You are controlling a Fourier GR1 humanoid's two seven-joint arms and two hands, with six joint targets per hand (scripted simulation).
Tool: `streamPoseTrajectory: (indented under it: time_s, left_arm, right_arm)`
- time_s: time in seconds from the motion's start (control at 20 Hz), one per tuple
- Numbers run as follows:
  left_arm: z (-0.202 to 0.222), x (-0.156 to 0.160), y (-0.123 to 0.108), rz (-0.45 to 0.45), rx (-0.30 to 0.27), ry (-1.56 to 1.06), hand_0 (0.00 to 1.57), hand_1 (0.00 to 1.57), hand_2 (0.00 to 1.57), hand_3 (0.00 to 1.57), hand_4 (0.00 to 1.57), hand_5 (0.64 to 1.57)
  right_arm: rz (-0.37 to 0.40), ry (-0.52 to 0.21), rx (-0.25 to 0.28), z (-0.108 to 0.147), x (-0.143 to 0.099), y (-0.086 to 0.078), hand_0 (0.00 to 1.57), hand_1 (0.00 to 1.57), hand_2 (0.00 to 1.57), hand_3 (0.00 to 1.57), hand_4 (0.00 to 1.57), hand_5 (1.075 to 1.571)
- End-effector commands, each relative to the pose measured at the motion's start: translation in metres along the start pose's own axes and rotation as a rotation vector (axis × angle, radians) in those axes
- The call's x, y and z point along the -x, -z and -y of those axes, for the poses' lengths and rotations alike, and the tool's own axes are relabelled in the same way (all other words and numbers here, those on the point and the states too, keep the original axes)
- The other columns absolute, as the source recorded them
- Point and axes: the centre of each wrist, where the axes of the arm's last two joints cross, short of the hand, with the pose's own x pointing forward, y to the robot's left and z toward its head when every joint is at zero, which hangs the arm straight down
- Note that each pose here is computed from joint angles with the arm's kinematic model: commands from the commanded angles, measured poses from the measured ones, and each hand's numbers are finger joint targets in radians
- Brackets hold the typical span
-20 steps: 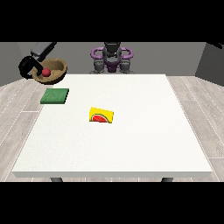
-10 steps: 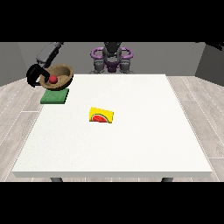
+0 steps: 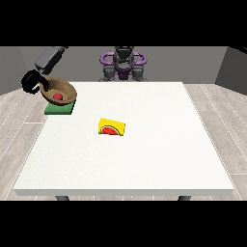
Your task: Pick the cup and pour the ball into the bowl, then pick the bowl and place it on the pad
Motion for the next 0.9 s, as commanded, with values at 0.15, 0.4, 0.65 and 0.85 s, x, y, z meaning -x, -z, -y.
streamPoseTrajectory:
  time_s: [0.15, 0.4, 0.65, 0.85]
  left_arm:
    - [-0.027, -0.001, -0.008, 0.018, -0.063, 0.003, 0.00, 0.00, 0.00, 0.00, 1.19, 1.562]
    - [-0.025, -0.001, -0.010, 0.025, -0.043, 0.041, 0.00, 0.00, 0.00, 0.00, 1.19, 1.565]
    - [-0.016, -0.023, 0.005, 0.089, -0.017, 0.028, 0.00, 0.00, 0.00, 0.00, 1.19, 1.567]
    - [-0.040, -0.021, -0.009, 0.062, -0.010, 0.017, 0.00, 0.00, 0.00, 0.00, 1.21, 1.568]
  right_arm:
    - [0.052, 0.039, 0.030, -0.027, -0.006, 0.000, 1.46, 1.46, 1.39, 0.80, 0.00, 1.539]
    - [0.048, 0.100, 0.023, -0.044, -0.005, 0.001, 1.44, 1.44, 1.38, 0.68, 0.00, 1.535]
    - [0.093, 0.043, 0.035, -0.026, -0.026, 0.007, 0.93, 0.93, 1.10, 1.04, 0.16, 1.509]
    - [0.080, -0.056, -0.045, -0.021, -0.011, 0.004, 0.00, 0.00, 0.00, 0.00, 0.00, 1.435]
